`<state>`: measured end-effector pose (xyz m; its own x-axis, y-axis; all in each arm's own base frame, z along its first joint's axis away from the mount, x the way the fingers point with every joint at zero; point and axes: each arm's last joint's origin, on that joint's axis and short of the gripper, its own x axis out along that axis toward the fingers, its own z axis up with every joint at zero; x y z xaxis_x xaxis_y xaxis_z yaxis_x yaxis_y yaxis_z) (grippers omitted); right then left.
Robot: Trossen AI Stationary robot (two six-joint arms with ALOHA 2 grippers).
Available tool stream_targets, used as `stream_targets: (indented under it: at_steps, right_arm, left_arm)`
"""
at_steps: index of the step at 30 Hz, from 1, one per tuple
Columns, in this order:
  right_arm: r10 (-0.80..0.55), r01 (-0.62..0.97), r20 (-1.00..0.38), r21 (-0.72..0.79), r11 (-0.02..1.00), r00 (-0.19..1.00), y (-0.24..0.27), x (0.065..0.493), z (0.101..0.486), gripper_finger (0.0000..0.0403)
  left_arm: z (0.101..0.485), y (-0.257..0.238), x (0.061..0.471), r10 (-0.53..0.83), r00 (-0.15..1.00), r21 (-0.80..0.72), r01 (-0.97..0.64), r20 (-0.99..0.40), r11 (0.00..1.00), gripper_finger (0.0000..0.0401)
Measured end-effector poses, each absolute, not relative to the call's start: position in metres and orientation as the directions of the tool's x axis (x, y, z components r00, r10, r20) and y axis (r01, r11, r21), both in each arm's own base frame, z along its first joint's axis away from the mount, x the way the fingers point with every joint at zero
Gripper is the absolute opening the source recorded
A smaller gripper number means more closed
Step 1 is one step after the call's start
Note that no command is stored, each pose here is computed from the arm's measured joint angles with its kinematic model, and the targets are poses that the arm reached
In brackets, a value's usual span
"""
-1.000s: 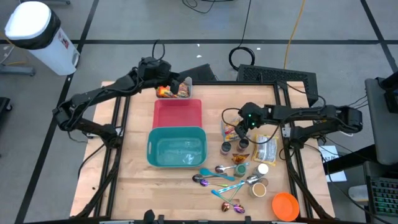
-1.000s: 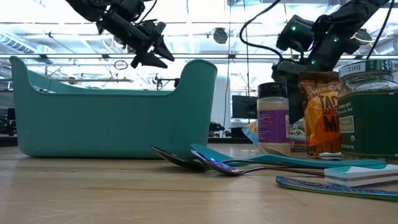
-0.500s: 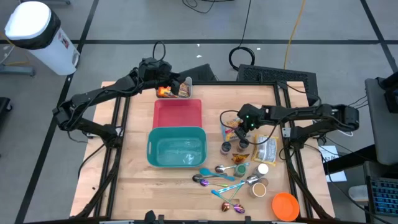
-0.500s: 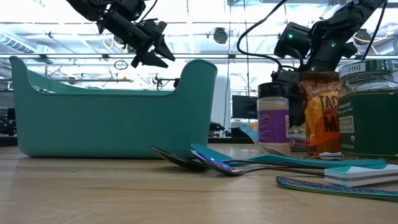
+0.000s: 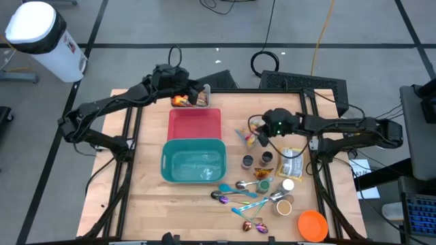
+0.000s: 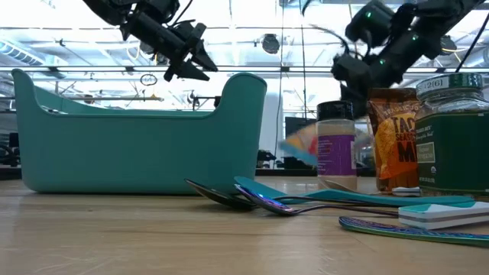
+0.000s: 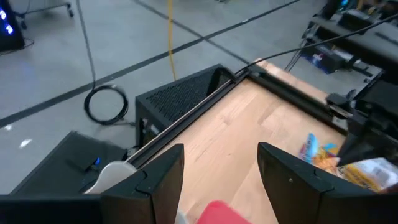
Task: Pick & Place Food Item
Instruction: Put the blue noodle pack into the gray bin
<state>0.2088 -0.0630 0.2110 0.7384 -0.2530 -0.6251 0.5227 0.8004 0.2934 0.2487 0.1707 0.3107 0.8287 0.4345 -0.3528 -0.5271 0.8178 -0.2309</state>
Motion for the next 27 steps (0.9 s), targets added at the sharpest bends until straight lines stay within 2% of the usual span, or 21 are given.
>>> stream_targets:
  at_steps: [9, 16, 27]
  right_arm:
    - [-0.401, 0.453, -0.240, 0.226, 0.862, 0.884, -0.069, 0.219, 0.252, 0.0001]
    - [-0.433, 0.413, 0.113, 0.163, 0.896, 0.895, -0.072, 0.224, 0.284, 0.0001]
    - [-0.410, 0.394, 0.382, 0.122, 0.911, 0.828, -0.073, 0.231, 0.300, 0.0000]
  left_arm:
    - [0.326, 0.153, 0.265, 0.391, 0.901, -0.201, -0.426, -0.190, 0.882, 0.0212]
    - [0.337, 0.138, 0.275, 0.343, 0.936, -0.186, -0.352, -0.080, 0.917, 0.0212]
    - [0.346, 0.114, 0.288, 0.259, 0.965, -0.173, -0.250, 0.032, 0.953, 0.0212]
